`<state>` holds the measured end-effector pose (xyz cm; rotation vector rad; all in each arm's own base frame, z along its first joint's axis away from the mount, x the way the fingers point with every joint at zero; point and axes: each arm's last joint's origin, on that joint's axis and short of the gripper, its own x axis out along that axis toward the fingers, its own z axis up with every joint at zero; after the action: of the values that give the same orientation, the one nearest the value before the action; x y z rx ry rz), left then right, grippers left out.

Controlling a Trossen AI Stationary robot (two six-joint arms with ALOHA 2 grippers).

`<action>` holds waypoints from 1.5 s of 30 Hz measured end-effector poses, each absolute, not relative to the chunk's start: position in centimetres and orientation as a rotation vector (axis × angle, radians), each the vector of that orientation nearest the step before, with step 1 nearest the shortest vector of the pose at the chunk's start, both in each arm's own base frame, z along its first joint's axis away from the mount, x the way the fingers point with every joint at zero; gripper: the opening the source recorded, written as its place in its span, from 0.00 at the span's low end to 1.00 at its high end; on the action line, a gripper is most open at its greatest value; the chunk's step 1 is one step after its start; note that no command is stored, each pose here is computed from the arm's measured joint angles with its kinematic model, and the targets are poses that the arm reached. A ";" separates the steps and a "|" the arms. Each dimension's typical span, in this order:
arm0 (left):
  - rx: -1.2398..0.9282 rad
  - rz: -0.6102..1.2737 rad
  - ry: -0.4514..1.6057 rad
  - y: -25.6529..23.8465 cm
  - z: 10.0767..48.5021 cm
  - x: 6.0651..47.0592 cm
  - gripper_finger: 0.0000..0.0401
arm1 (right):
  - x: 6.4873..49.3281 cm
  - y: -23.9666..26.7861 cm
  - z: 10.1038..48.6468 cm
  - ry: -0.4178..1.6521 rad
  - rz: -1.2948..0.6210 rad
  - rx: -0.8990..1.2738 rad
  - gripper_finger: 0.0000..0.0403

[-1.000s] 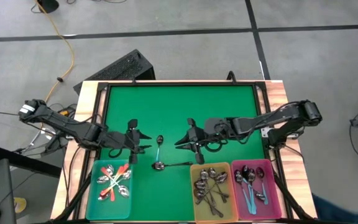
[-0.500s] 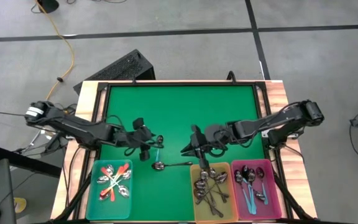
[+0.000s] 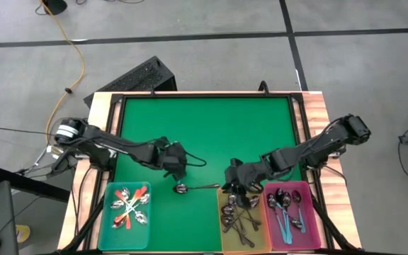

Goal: Sort silverware by color (type)
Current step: Put the blue spoon into the pink bin

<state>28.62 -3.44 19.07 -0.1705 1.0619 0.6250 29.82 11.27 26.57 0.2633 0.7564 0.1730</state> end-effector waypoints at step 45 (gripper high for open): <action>-0.235 0.604 1.140 -4.3 14.3 31.0 0.01 | 28.0 15.4 27.5 0.671 0.193 0.245 0.18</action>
<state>31.03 -4.30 14.31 -0.2349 1.1396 0.6044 28.00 15.37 27.49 0.2452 0.6713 0.1933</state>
